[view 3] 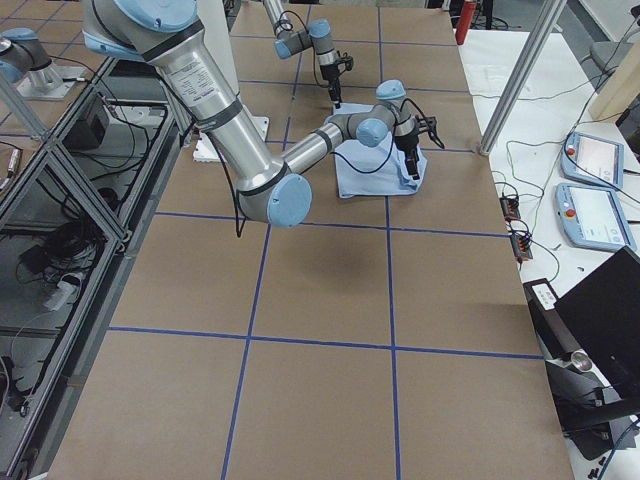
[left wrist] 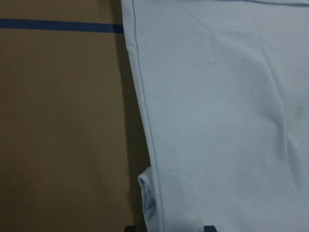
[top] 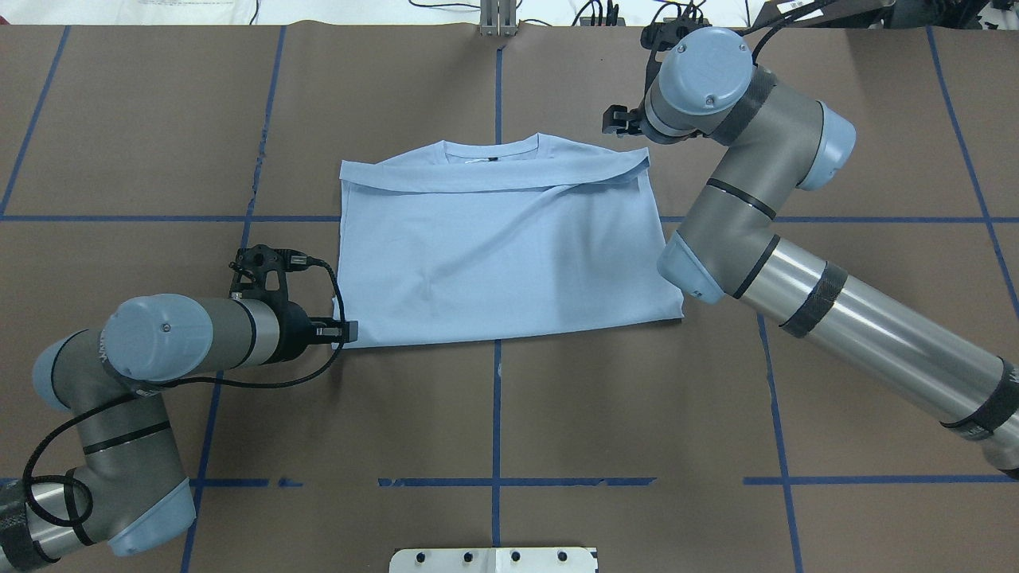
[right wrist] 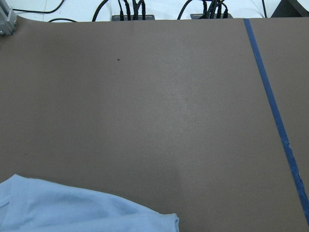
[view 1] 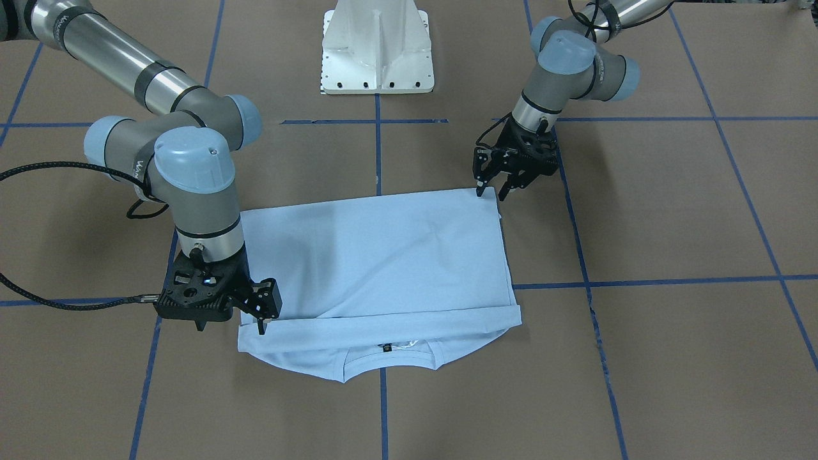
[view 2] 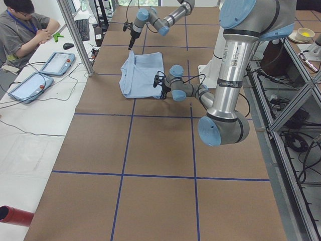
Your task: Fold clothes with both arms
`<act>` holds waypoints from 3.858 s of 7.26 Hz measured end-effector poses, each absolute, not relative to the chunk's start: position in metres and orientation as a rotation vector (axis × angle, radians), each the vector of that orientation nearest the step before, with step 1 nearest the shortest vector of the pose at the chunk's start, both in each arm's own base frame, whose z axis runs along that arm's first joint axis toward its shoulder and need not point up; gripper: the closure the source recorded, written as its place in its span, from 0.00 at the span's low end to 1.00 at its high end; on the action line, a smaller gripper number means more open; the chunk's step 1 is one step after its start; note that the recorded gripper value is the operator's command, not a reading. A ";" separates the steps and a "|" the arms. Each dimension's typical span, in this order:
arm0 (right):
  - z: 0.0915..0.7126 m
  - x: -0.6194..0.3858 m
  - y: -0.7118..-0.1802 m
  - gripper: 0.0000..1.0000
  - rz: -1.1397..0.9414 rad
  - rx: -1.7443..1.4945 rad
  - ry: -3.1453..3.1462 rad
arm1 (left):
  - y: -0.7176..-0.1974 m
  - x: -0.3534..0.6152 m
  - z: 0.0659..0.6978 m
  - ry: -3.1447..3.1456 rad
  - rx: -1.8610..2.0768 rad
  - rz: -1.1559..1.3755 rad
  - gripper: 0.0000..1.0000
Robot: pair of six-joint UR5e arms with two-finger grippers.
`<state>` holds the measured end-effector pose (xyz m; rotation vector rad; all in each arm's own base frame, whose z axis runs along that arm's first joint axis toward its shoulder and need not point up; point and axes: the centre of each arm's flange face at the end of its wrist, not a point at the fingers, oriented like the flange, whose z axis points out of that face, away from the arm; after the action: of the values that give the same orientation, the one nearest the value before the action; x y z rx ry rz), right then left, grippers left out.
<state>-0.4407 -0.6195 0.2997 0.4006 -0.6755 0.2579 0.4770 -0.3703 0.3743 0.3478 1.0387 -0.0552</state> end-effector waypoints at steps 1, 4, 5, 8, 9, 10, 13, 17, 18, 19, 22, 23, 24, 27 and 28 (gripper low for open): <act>0.300 -0.441 -0.620 0.00 0.258 0.400 -0.675 | -0.367 0.480 0.374 1.040 0.344 -0.049 1.00; 0.302 -0.440 -0.619 0.00 0.260 0.398 -0.673 | -0.359 0.484 0.371 1.049 0.336 -0.041 1.00; 0.303 -0.440 -0.619 0.00 0.262 0.397 -0.672 | -0.359 0.478 0.371 1.049 0.341 -0.040 1.00; 0.304 -0.440 -0.619 0.00 0.268 0.395 -0.672 | -0.418 0.433 0.401 0.934 0.466 0.009 1.00; 0.304 -0.440 -0.619 0.00 0.269 0.395 -0.673 | -0.468 0.409 0.421 0.850 0.528 0.023 1.00; 0.303 -0.440 -0.619 0.00 0.270 0.396 -0.676 | -0.526 0.392 0.434 0.770 0.575 0.030 1.00; 0.294 -0.438 -0.616 0.00 0.276 0.403 -0.691 | -0.691 0.395 0.432 0.619 0.625 0.032 1.00; 0.266 -0.464 -0.599 0.22 0.407 0.347 -0.767 | -0.723 0.391 0.420 0.693 0.681 0.044 0.00; 0.251 -0.485 -0.588 0.25 0.488 0.302 -0.804 | -0.711 0.383 0.414 0.748 0.688 0.061 0.00; 0.241 -0.509 -0.578 0.26 0.563 0.257 -0.825 | -0.701 0.376 0.409 0.780 0.697 0.069 0.00; 0.237 -0.574 -0.554 0.36 0.639 0.244 -0.795 | -0.691 0.369 0.413 0.799 0.694 0.066 0.00; 0.241 -0.586 -0.547 0.41 0.634 0.260 -0.779 | -0.690 0.369 0.415 0.799 0.692 0.066 0.00; 0.246 -0.595 -0.542 0.41 0.628 0.268 -0.761 | -0.689 0.369 0.417 0.797 0.689 0.066 0.00; 0.256 -0.614 -0.532 0.44 0.611 0.283 -0.728 | -0.688 0.367 0.423 0.793 0.684 0.064 0.00; 0.257 -0.619 -0.530 0.45 0.607 0.288 -0.723 | -0.687 0.367 0.423 0.792 0.683 0.064 0.00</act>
<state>-0.6188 -0.5296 0.2569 0.2880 -0.7228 0.6067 0.3671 -0.6874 0.4234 0.6832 0.7922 0.0643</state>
